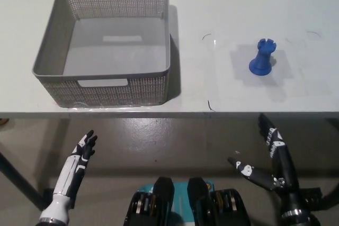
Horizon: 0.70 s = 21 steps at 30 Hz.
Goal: Use the right hand to pick up a chess pieces and put it into a container on the left hand side
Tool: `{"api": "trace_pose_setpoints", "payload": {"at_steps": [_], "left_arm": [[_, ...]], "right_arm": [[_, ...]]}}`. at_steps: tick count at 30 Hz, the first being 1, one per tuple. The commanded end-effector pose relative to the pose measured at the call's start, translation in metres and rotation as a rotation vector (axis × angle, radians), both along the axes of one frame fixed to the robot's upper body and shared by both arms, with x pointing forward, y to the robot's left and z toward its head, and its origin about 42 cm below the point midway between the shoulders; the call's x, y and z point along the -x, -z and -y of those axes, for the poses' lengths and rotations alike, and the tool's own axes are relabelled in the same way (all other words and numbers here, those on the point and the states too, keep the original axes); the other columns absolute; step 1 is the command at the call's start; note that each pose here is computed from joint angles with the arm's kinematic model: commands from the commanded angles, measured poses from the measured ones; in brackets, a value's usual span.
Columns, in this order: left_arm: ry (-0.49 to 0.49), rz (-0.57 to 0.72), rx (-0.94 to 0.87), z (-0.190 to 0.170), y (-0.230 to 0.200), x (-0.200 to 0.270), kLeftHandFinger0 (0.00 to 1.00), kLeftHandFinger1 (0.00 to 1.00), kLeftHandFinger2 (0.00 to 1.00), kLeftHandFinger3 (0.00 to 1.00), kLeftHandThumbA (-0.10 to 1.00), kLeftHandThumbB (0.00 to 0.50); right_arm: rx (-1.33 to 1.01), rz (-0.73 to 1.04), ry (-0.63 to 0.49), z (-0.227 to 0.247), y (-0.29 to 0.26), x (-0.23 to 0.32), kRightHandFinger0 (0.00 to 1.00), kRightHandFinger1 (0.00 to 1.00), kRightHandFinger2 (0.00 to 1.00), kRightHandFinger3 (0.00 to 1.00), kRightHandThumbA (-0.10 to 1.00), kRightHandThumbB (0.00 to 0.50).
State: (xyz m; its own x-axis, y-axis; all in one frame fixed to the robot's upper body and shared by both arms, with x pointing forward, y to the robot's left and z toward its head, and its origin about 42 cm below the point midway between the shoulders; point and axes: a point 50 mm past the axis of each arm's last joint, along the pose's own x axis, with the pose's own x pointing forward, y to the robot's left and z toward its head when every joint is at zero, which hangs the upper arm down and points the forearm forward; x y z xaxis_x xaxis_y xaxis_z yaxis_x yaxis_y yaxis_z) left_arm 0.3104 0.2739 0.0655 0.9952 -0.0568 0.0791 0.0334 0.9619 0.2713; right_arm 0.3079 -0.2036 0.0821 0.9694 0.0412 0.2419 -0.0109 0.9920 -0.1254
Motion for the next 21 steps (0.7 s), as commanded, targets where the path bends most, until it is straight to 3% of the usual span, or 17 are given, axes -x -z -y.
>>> {"api": "trace_pose_setpoints", "payload": {"at_steps": [1, 2, 3, 9, 13, 15, 18, 21], "left_arm": [[0.037, 0.099, 0.009, 0.001, -0.020, -0.004, 1.00, 1.00, 1.00, 1.00, 1.00, 0.186], [0.037, 0.100, 0.011, 0.001, -0.020, -0.004, 1.00, 1.00, 1.00, 1.00, 1.00, 0.195], [0.040, 0.101, 0.018, 0.002, -0.020, -0.002, 1.00, 1.00, 1.00, 1.00, 1.00, 0.202], [0.056, 0.091, 0.036, 0.002, -0.021, 0.002, 1.00, 1.00, 1.00, 1.00, 1.00, 0.203], [0.061, 0.090, 0.044, 0.003, -0.020, 0.004, 1.00, 1.00, 1.00, 1.00, 1.00, 0.191], [0.064, 0.093, 0.045, 0.002, -0.020, 0.002, 1.00, 1.00, 1.00, 1.00, 1.00, 0.187], [0.067, 0.081, 0.049, 0.003, -0.020, 0.001, 1.00, 1.00, 1.00, 1.00, 1.00, 0.198], [0.070, 0.080, 0.043, 0.003, -0.020, 0.001, 1.00, 1.00, 1.00, 1.00, 1.00, 0.199]], "right_arm": [[0.027, 0.174, 0.093, -0.004, -0.025, 0.012, 1.00, 1.00, 1.00, 1.00, 1.00, 0.148], [0.022, 0.187, 0.099, -0.004, -0.028, 0.013, 1.00, 1.00, 1.00, 1.00, 1.00, 0.150], [0.021, 0.237, 0.120, -0.001, -0.040, 0.014, 1.00, 1.00, 1.00, 1.00, 1.00, 0.120], [0.025, 0.370, 0.146, 0.010, -0.077, 0.006, 1.00, 1.00, 1.00, 1.00, 0.99, 0.119], [0.086, 0.428, 0.174, 0.018, -0.107, -0.015, 1.00, 1.00, 1.00, 1.00, 1.00, 0.228], [0.100, 0.431, 0.175, 0.021, -0.118, -0.028, 1.00, 1.00, 1.00, 1.00, 1.00, 0.240], [0.160, 0.353, 0.228, 0.032, -0.138, -0.054, 1.00, 1.00, 1.00, 1.00, 1.00, 0.330], [0.142, 0.310, 0.218, 0.040, -0.148, -0.075, 1.00, 1.00, 1.00, 1.00, 1.00, 0.355]]}}
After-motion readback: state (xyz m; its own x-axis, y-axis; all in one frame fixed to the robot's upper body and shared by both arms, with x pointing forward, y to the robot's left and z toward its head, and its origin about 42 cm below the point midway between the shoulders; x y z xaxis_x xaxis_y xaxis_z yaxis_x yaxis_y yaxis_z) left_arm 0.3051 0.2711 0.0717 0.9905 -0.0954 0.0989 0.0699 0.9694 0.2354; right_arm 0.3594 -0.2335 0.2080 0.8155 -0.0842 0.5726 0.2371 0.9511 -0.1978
